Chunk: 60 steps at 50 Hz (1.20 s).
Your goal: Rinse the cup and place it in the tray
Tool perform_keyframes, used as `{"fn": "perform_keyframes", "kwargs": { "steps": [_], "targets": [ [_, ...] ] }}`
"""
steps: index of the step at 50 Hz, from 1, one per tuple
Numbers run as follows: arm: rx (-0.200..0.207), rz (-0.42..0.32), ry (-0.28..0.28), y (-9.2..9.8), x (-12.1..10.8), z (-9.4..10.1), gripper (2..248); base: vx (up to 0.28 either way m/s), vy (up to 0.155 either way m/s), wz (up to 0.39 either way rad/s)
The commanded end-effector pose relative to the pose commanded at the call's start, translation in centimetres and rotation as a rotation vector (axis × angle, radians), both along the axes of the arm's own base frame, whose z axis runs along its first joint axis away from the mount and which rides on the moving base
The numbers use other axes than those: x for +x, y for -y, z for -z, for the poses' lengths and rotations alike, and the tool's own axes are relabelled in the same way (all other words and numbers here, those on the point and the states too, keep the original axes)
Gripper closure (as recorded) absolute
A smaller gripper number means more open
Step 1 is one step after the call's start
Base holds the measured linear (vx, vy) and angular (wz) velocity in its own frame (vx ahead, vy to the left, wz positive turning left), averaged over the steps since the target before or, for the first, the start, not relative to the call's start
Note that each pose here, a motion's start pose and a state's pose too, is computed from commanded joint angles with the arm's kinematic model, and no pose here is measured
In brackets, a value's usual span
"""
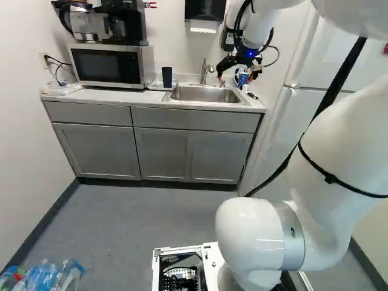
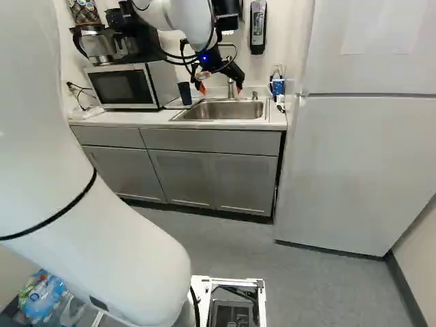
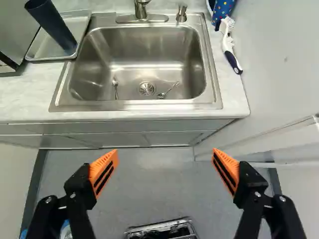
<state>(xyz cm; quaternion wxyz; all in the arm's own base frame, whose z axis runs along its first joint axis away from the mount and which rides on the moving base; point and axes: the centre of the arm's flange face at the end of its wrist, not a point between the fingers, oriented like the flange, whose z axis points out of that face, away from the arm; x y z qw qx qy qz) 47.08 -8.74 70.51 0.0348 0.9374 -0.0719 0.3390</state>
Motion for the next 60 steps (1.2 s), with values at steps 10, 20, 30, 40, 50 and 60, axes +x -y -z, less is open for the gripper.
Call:
{"fn": "perform_keyframes", "kwargs": {
  "steps": [10, 20, 30, 40, 50, 60],
  "targets": [
    [0.0, -0.001, 0.003, 0.0, 0.0, 0.2, 3, 0.0, 0.0, 0.0],
    [-0.002, -0.003, 0.01, -0.2, 0.0, 0.7, 3, 0.0, 0.0, 0.0],
    [-0.003, -0.006, 0.021, -0.4, -0.1, 1.5, 3, 0.0, 0.0, 0.0],
    [-0.005, -0.01, 0.036, -0.6, -0.1, 2.6, 3, 0.0, 0.0, 0.0],
    [-0.008, -0.016, 0.055, -1.0, -0.3, 4.0, 3, 0.0, 0.0, 0.0],
    [-0.011, -0.022, 0.079, -1.4, -0.5, 5.7, 3, 0.0, 0.0, 0.0]
  ]
}}
